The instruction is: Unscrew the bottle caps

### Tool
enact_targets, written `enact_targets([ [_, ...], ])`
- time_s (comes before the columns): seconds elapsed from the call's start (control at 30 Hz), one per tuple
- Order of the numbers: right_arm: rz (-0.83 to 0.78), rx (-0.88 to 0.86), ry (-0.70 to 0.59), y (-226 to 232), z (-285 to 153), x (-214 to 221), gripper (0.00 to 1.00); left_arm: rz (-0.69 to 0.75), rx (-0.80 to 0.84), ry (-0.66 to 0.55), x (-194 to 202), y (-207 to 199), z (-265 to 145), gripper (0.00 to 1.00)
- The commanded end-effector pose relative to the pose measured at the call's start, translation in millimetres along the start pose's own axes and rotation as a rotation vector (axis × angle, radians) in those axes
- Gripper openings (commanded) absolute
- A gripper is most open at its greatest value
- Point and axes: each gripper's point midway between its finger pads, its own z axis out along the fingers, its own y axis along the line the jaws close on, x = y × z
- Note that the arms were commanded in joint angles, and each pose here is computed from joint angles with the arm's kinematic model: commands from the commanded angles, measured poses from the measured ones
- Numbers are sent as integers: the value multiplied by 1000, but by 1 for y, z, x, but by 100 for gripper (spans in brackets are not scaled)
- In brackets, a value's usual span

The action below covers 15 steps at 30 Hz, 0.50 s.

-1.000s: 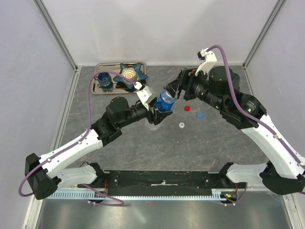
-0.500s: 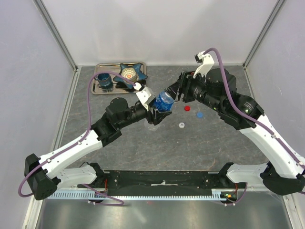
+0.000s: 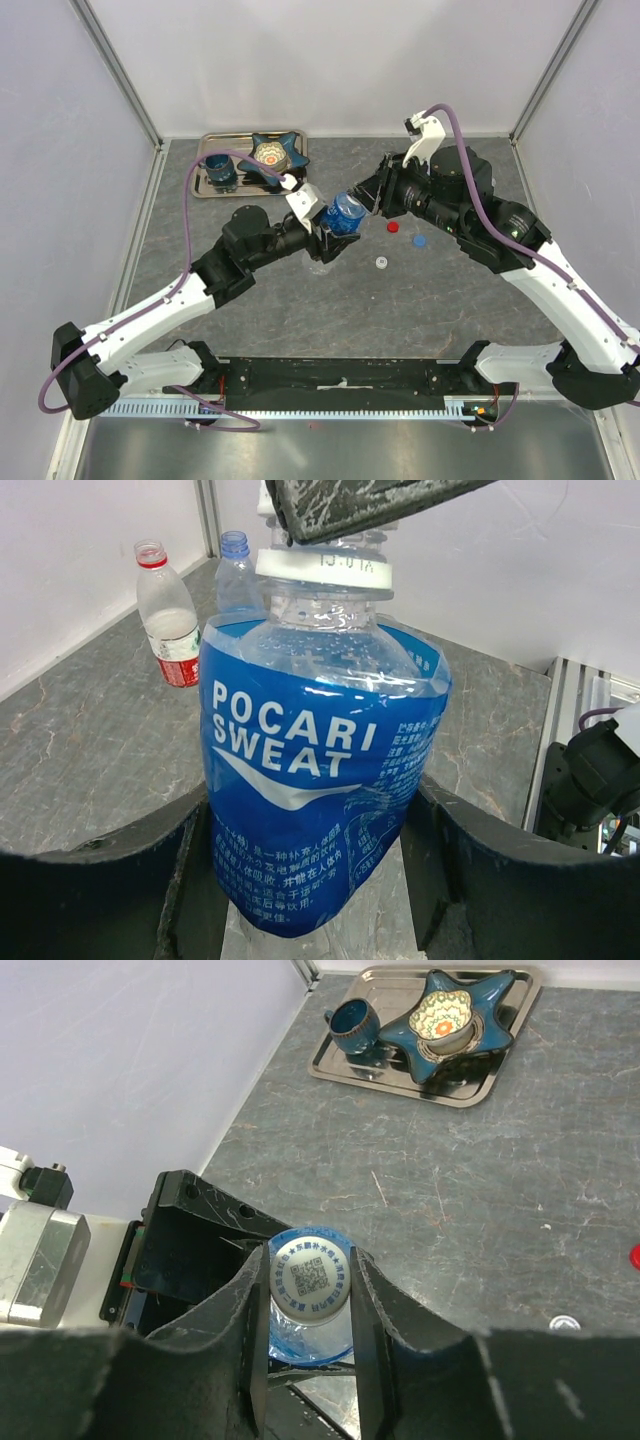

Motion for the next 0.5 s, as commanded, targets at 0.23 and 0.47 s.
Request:
enact_targets([
  [0.23,-108,-113,-105,20,-30,-29,0,-69,188,-191,-57,-28,-28,30],
  [0.47,-248,-356,-116,62,-53,-35,0,-216,741,-136,-79,-80,-66,28],
])
